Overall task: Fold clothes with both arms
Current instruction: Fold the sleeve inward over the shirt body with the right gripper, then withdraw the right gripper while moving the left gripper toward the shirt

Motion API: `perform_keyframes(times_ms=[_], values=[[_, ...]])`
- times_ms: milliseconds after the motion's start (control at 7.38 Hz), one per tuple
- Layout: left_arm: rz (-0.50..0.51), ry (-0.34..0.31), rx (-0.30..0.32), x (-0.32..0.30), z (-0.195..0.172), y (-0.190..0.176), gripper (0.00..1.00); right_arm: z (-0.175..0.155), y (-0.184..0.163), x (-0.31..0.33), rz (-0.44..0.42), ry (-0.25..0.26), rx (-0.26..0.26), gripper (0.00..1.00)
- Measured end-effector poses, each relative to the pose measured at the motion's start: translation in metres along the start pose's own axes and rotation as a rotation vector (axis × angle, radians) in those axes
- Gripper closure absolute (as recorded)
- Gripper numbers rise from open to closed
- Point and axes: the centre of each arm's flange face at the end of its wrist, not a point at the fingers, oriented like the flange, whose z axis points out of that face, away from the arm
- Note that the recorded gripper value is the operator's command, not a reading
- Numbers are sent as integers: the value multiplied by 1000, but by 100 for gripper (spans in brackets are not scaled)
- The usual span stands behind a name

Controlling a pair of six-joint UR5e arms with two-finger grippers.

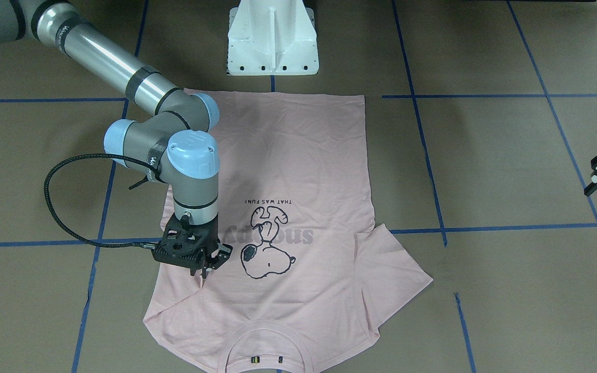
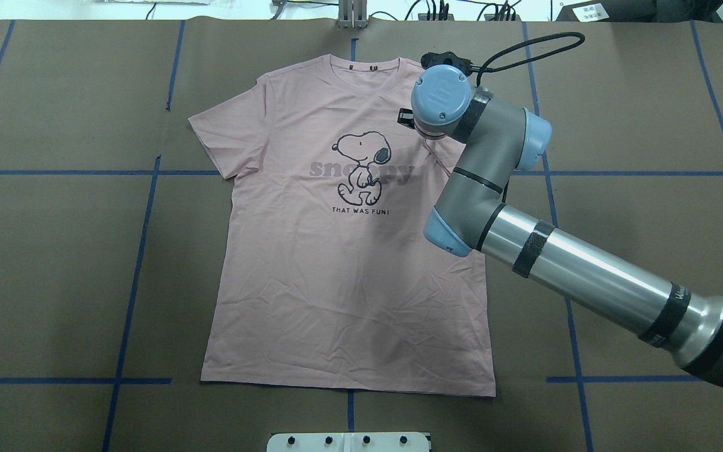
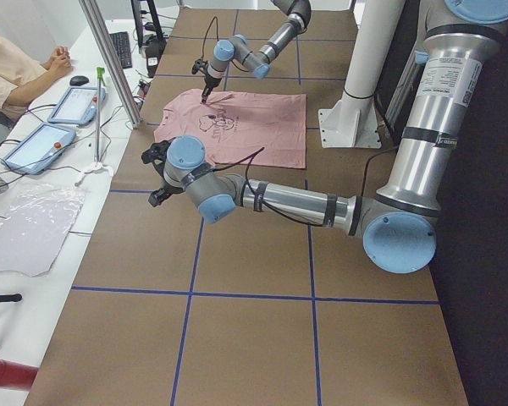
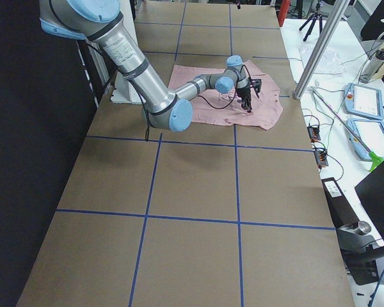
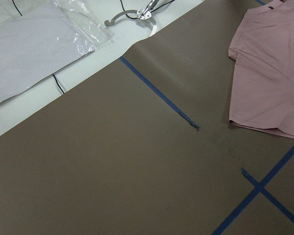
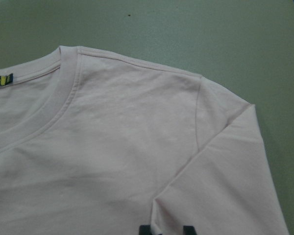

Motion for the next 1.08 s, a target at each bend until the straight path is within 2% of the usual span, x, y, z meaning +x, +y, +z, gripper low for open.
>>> perform_keyframes(times_ms=[135,406,542,677,813,948,1084], values=[[1,1,2,1,0,-1,0,-5,-6,-2,-23,-10,-11,0],[-13,13,8,8,6,-11,0,-21,-45,15,-54,-41,-103,0],[-42,13,11,20,17,-24,0,-35,-69,34,-99,-51,-142,0],[-71,1,13,37,34,-38,8,-54,-92,66,-148,-69,-173,0],[-106,0,10,56,54,-48,21,-69,-107,110,-193,-91,-191,0],[-159,-4,5,77,76,-55,27,-76,-114,162,-247,-105,-201,0],[-226,-18,3,97,98,-61,28,-78,-114,215,-306,-110,-212,0]])
